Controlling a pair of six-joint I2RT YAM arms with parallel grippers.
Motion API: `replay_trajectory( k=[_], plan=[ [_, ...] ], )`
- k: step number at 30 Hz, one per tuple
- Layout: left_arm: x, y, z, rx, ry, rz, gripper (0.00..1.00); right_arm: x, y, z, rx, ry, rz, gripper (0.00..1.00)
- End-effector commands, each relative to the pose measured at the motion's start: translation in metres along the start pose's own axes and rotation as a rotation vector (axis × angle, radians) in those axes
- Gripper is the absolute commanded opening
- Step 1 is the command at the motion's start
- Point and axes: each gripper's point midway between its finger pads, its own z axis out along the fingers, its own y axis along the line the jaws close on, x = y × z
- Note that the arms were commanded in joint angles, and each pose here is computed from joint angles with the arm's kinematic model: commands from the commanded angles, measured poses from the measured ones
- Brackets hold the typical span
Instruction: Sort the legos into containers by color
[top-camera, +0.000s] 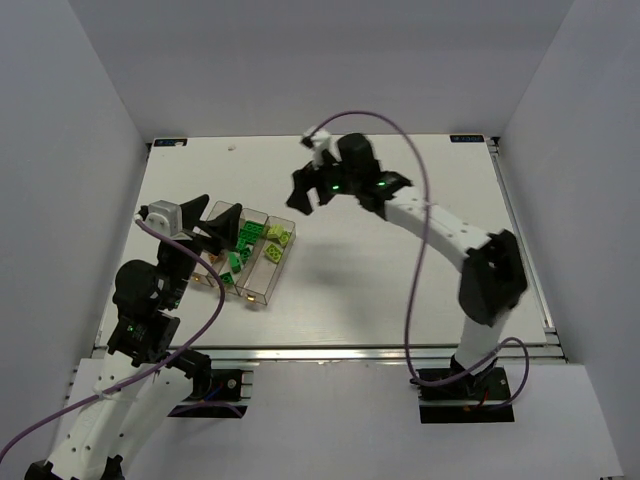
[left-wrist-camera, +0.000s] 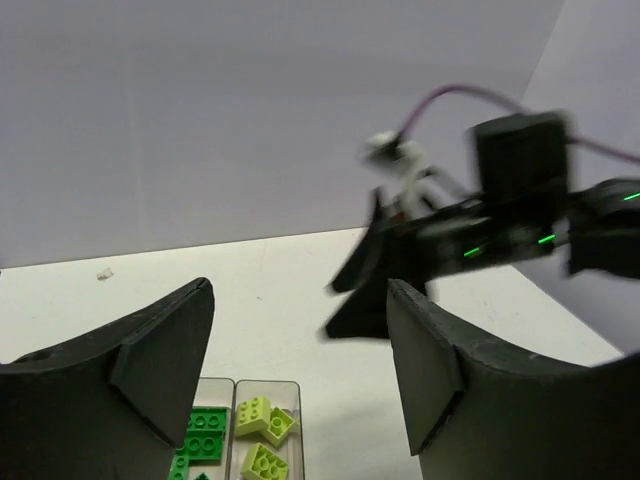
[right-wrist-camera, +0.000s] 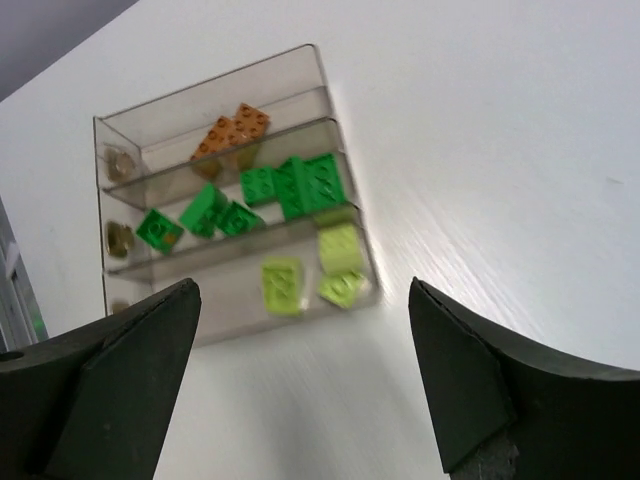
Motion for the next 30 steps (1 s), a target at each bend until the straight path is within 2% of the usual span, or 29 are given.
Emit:
replay_trajectory(
  k=[1,2,3,5,6,7,8,9,10,12,14,15,18,24,30],
  plan=[
    [0.003,-0.007,0.001,0.034,0.013,0.000,0.80,-0.029,-0.031,-0.079,0.041,-0.113,-0.102,0.89],
    [0.005,-0.008,0.002,0.044,0.019,-0.002,0.82,-0.027,-0.060,-0.107,0.068,-0.129,-0.047,0.89],
    [0.006,-0.010,0.003,0.050,0.021,-0.008,0.83,-0.018,-0.054,-0.129,-0.012,-0.129,-0.007,0.89],
    [0.010,-0.016,0.004,0.086,0.037,-0.012,0.91,-0.008,-0.087,-0.171,0.007,-0.138,0.074,0.89],
    [0.012,-0.017,0.005,0.089,0.043,-0.015,0.98,-0.009,-0.084,-0.190,-0.019,-0.147,0.077,0.89],
    [0.014,-0.018,0.007,0.092,0.050,-0.018,0.98,0.009,-0.087,-0.203,-0.014,-0.109,0.115,0.89],
    [0.015,-0.019,0.008,0.098,0.054,-0.020,0.98,0.015,-0.101,-0.221,0.035,-0.115,0.111,0.90],
    [0.021,-0.020,0.010,0.106,0.070,-0.025,0.98,0.011,-0.101,-0.241,0.098,-0.135,0.024,0.89],
    [0.023,-0.021,0.011,0.108,0.079,-0.028,0.98,0.034,-0.108,-0.250,0.146,-0.116,0.029,0.89],
    [0.028,-0.023,0.014,0.121,0.095,-0.035,0.98,0.032,-0.105,-0.279,0.274,-0.149,-0.093,0.89],
    [0.032,-0.024,0.015,0.125,0.105,-0.038,0.98,0.055,-0.108,-0.288,0.369,-0.158,-0.105,0.89],
    [0.035,-0.025,0.016,0.132,0.111,-0.042,0.98,0.050,-0.103,-0.304,0.449,-0.195,-0.133,0.89],
    [0.042,-0.026,0.019,0.139,0.131,-0.049,0.98,0.069,-0.088,-0.314,0.494,-0.233,-0.082,0.89],
    [0.058,-0.031,0.023,0.161,0.175,-0.063,0.98,0.092,-0.051,-0.308,0.376,-0.251,-0.022,0.89],
    [0.058,-0.034,0.023,0.176,0.174,-0.063,0.98,0.100,-0.050,-0.302,0.359,-0.250,0.059,0.89]
  ],
)
